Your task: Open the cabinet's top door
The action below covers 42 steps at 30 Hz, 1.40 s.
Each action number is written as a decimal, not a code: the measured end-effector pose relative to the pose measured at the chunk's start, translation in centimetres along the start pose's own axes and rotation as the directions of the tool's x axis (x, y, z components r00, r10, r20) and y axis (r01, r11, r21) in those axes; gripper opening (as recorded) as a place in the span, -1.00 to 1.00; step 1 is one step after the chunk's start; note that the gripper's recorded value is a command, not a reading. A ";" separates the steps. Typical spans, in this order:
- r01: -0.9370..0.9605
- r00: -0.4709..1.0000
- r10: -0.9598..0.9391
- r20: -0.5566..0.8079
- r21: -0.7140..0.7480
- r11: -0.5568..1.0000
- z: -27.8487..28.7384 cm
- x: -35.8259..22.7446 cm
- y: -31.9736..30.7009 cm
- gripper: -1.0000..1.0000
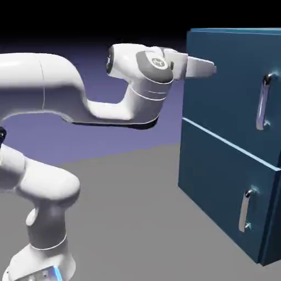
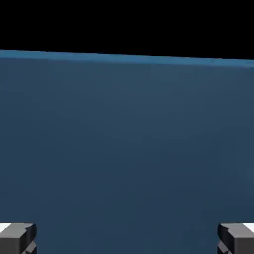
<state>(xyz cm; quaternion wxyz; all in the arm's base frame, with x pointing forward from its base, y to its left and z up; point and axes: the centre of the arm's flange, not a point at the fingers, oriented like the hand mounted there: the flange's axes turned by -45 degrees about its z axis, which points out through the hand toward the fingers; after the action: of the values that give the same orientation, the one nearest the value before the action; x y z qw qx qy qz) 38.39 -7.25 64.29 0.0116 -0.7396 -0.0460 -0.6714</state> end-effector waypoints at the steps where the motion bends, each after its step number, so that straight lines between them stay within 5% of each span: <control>1: -0.003 1.000 0.003 -0.010 -0.002 1.000 0.1 -0.2 0.5 0.00; 26: -0.050 0.994 0.046 -0.098 -0.040 0.998 10.6 -9.0 11.9 0.00; 27: -0.049 0.994 0.045 -0.098 -0.041 0.998 11.6 -8.9 11.9 -1.00; 42: -0.068 0.994 0.044 -0.098 -0.259 0.963 1.8 -9.7 7.0 -1.00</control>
<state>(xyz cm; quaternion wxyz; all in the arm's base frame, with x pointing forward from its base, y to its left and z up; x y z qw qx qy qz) 39.89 -14.59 54.83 -0.0653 -0.7040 0.0647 -0.7042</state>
